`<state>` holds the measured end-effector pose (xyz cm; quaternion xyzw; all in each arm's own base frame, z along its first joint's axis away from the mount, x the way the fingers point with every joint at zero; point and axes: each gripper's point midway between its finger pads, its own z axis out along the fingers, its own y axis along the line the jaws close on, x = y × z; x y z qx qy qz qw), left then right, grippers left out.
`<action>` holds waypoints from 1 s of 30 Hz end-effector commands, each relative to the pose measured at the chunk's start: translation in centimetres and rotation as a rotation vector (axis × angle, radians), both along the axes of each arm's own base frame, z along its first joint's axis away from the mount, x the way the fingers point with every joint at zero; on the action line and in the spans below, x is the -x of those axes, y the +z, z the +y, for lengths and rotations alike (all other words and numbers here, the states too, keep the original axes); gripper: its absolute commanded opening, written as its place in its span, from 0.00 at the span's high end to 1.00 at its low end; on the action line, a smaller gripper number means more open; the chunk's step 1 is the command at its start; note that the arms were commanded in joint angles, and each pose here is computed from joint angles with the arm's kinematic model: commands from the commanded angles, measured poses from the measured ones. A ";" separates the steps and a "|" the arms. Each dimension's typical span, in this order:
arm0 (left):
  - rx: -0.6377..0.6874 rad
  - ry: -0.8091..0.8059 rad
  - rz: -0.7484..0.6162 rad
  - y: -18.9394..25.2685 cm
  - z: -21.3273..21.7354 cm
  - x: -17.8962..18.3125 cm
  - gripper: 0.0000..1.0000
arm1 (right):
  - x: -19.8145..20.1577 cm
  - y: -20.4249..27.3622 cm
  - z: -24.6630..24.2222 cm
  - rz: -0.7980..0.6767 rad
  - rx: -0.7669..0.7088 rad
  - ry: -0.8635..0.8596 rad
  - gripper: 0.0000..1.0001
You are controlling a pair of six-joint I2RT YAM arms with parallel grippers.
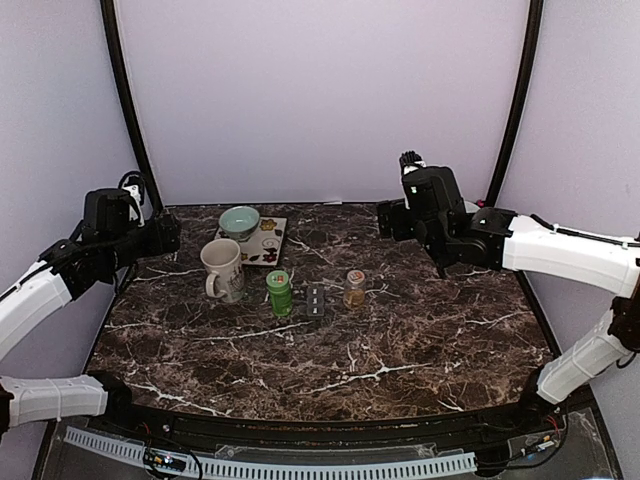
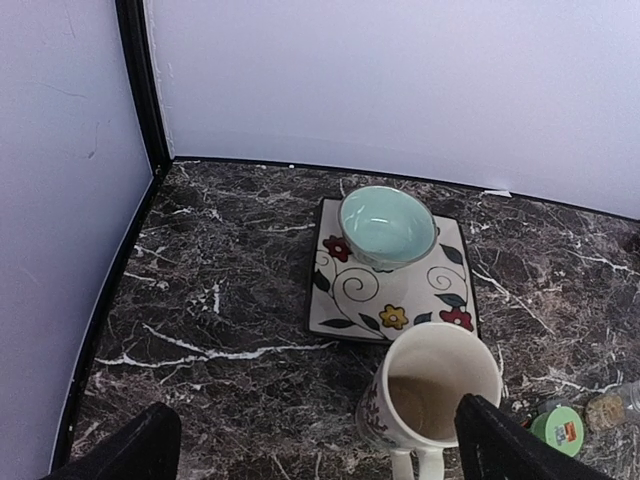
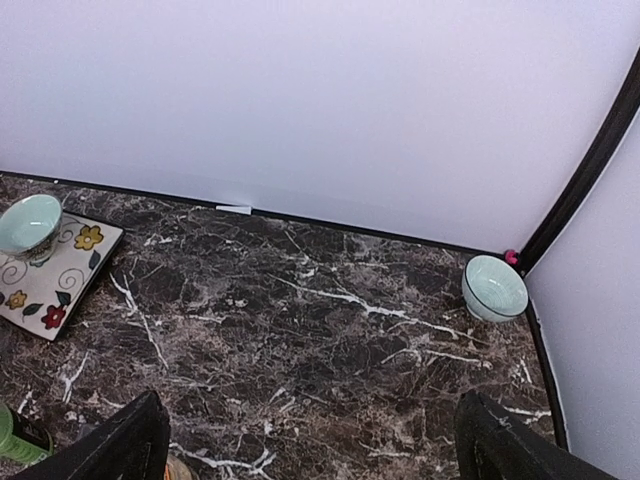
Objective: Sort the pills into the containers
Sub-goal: Pick up the pill bottle from the center of the board.
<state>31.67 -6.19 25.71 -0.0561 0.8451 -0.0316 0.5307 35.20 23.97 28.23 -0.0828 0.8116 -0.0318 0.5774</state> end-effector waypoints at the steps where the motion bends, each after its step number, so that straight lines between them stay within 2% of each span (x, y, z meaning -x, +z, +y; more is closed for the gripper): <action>1: -0.016 -0.003 -0.053 1.6 -2.0 -0.9 0.01 | -0.6 3.3 1.7 -0.101 -0.033 0.069 0.00; 4: -0.064 -0.017 -0.022 0.8 -3.6 -1.6 0.01 | -0.4 3.8 4.1 -0.109 -0.053 0.198 0.01; 9: -0.063 -0.025 -0.040 1.6 -4.8 -1.9 0.01 | 1.0 5.3 6.6 -0.101 -0.206 0.341 0.22; 12: -0.048 -0.040 -0.044 1.9 -5.3 -1.8 0.01 | 1.7 4.4 8.1 -0.047 -0.238 0.351 0.26; 19: -0.036 -0.047 -0.033 1.8 -4.8 -0.2 0.01 | 4.1 0.8 12.9 0.135 -0.248 0.325 0.27; 26: -0.011 -0.029 -0.002 1.4 -4.1 1.5 0.02 | 7.0 -3.6 19.6 0.296 -0.116 0.317 0.26; 30: -0.009 -0.035 0.015 1.4 -4.4 1.6 0.02 | 8.5 -6.5 21.5 0.390 -0.071 0.287 0.26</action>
